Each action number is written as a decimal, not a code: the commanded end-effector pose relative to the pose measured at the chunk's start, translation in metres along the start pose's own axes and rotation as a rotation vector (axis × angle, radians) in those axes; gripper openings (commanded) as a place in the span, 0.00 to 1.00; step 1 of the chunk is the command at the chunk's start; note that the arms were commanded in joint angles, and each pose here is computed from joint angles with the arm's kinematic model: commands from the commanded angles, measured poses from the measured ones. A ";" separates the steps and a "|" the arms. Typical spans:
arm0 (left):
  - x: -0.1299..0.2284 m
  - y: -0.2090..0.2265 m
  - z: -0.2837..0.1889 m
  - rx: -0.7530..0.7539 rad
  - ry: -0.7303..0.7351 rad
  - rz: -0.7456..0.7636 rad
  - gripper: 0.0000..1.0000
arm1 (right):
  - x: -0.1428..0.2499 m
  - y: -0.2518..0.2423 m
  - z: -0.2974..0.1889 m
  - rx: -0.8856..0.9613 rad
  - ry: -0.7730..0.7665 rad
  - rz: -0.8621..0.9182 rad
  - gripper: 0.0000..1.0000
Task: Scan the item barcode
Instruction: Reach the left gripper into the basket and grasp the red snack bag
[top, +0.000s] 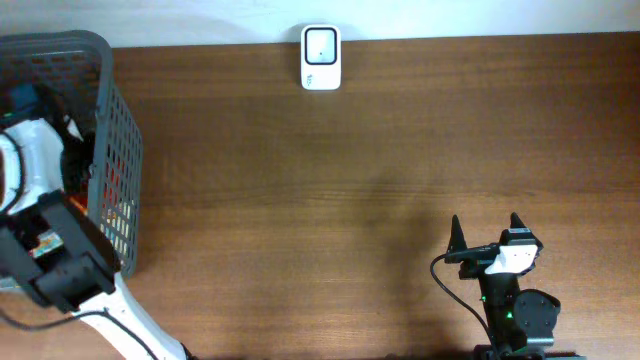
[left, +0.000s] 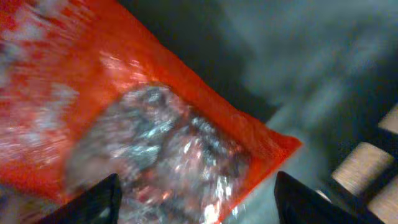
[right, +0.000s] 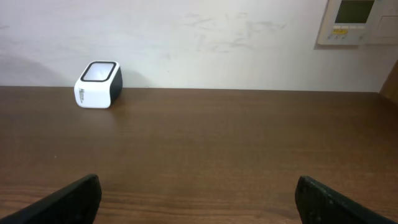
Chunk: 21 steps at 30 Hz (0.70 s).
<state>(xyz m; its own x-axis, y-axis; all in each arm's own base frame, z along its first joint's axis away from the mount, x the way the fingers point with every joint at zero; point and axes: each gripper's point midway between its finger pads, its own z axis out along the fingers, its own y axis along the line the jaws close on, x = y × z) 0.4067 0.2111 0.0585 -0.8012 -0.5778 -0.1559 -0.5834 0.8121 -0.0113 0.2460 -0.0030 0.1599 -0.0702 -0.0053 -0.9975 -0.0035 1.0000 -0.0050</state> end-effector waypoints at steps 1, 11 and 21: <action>0.009 0.034 0.028 -0.224 0.047 -0.089 0.71 | 0.003 -0.001 0.000 0.001 0.003 -0.006 0.99; 0.004 0.036 0.024 -0.239 0.041 -0.102 0.00 | 0.003 -0.001 0.000 0.001 0.003 -0.005 0.99; -0.069 -0.007 -0.166 0.019 -0.275 -0.117 0.00 | 0.003 -0.001 0.000 0.001 0.003 -0.006 0.99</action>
<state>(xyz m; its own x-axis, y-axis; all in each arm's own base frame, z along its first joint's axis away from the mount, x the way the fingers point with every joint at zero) 0.4336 0.2388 0.1673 -0.7142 -0.6360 -0.2924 -0.6739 0.7376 0.0416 0.2460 -0.0030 0.1599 -0.0702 -0.0045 -0.9975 -0.0031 1.0000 -0.0043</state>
